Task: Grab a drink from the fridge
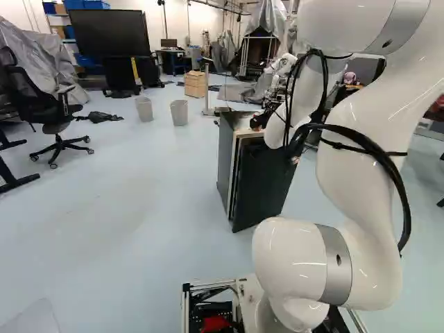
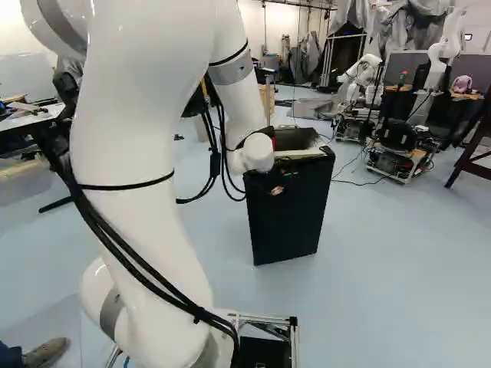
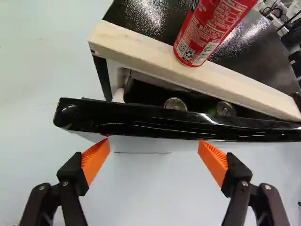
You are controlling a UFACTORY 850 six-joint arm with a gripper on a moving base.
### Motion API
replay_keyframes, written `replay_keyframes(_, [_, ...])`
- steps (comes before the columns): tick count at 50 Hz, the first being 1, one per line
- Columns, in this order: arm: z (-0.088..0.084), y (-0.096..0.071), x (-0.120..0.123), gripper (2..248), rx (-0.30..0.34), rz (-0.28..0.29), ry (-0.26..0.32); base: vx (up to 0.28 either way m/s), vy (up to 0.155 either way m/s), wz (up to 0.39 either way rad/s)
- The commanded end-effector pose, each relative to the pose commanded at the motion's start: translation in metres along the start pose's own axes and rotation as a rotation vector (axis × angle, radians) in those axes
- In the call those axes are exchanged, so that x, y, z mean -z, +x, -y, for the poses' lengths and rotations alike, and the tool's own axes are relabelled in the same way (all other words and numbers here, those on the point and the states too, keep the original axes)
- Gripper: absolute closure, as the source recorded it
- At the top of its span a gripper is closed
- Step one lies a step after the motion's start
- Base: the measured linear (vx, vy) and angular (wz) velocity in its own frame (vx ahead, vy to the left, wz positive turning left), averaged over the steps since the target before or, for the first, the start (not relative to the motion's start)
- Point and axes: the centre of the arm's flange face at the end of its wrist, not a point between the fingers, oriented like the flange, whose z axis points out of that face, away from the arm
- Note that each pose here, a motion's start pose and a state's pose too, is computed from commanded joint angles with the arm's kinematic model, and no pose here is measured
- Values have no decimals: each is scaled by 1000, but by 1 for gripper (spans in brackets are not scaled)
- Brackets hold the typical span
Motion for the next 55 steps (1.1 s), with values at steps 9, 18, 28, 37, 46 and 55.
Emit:
replay_keyframes(9, [1,6,-6,3,9,-6,5,0,0,0])
replay_keyframes(18, [1,12,-11,3,17,-11,9,0,0,0])
replay_keyframes(28, [3,18,-17,3,25,-17,14,0,0,0])
replay_keyframes(37, [4,24,-22,3,32,-22,18,0,0,0])
replay_keyframes(46, [5,29,-26,3,39,-27,22,0,0,0])
replay_keyframes(55, [6,34,-31,3,46,-32,26,0,0,0])
